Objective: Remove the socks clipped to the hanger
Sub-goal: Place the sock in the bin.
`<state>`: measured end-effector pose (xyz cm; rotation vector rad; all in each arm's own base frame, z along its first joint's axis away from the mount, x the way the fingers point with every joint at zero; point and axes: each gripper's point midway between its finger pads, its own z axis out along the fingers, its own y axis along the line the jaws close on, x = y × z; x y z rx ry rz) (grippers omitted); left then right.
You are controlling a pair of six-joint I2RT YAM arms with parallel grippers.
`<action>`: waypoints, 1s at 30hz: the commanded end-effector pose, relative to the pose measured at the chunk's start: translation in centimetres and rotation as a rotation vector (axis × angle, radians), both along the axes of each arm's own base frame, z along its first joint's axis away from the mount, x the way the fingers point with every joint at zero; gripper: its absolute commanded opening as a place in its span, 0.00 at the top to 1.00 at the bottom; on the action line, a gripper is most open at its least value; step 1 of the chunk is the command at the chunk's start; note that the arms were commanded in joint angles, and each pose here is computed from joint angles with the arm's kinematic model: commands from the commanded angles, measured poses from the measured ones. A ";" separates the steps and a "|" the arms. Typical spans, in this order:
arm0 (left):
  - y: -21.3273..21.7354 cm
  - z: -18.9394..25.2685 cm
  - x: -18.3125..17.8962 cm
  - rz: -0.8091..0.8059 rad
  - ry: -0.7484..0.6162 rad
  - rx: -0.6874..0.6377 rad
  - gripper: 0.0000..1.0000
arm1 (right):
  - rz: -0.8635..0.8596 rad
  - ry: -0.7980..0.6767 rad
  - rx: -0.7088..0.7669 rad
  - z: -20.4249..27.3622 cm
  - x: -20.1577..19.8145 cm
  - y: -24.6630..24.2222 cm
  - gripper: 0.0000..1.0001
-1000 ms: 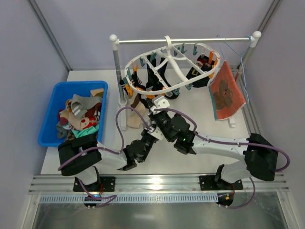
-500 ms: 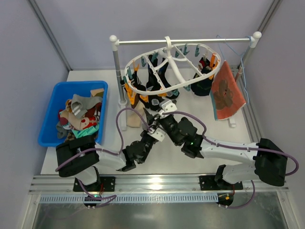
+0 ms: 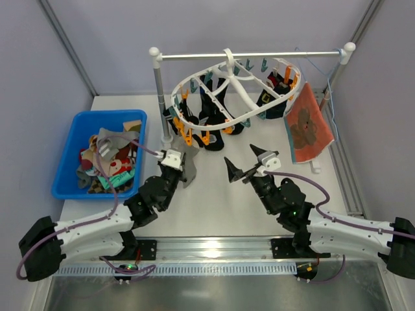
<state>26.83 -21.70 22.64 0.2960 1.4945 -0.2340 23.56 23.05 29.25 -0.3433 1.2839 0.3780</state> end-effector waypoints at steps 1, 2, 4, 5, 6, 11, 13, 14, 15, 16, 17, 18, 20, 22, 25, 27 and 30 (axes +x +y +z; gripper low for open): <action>2.8 -0.8 0.4 0.068 0.094 -0.085 1.00 | -0.020 -0.009 0.024 -0.2 -0.7 -1.9 0.05; 3.6 -1.2 0.6 0.086 0.119 -0.105 1.00 | -0.036 -0.010 0.027 -0.4 -0.7 -2.5 0.00; 6.3 -1.1 2.2 0.157 0.131 -0.155 1.00 | -0.068 -0.018 0.034 -0.7 -0.8 -3.7 0.00; 6.5 -1.2 2.5 0.146 0.141 -0.170 1.00 | -0.098 -0.022 0.033 -0.6 -0.6 -4.5 0.00; 8.2 -1.0 3.6 0.201 0.145 -0.213 1.00 | -0.110 -0.028 0.047 -0.4 -0.6 -5.0 0.00; 12.0 0.0 6.7 0.334 0.149 -0.282 1.00 | -0.123 -0.030 0.070 -0.7 -0.5 -6.1 0.00; 14.1 0.7 7.8 0.382 0.143 -0.330 1.00 | -0.135 -0.029 0.080 -0.9 -0.5 -6.6 0.00; 14.8 1.4 8.4 0.394 0.132 -0.354 1.00 | -0.139 -0.028 0.082 -0.9 -0.5 -6.7 0.00; 16.7 1.8 9.1 0.434 0.113 -0.384 1.00 | -0.146 -0.028 0.087 -0.9 -0.4 -7.0 0.00; 17.5 2.6 9.6 0.448 0.083 -0.435 1.00 | -0.145 -0.032 0.096 -0.8 -0.4 -7.1 0.00; 18.5 3.0 10.4 0.469 0.078 -0.460 1.00 | -0.142 -0.032 0.097 -0.8 -0.5 -7.1 0.00; 20.6 3.3 11.1 0.514 0.069 -0.481 1.00 | -0.144 -0.031 0.101 -0.9 -0.4 -7.3 0.00; 22.3 4.5 11.8 0.558 0.048 -0.523 1.00 | -0.138 -0.030 0.105 -1.0 -0.5 -7.4 0.00; 24.5 5.4 11.7 0.636 -0.007 -0.560 1.00 | -0.140 -0.029 0.110 -1.0 -0.4 -7.4 0.00; 25.9 7.0 11.8 0.678 -0.062 -0.590 1.00 | -0.147 -0.027 0.109 -1.1 -0.2 -7.6 0.00; 26.7 8.1 12.4 0.686 -0.077 -0.596 1.00 | -0.146 -0.024 0.103 -1.2 -0.1 -7.5 0.01; 27.7 8.9 12.7 0.693 -0.084 -0.600 1.00 | -0.154 -0.019 0.095 -1.4 0.1 -7.5 0.00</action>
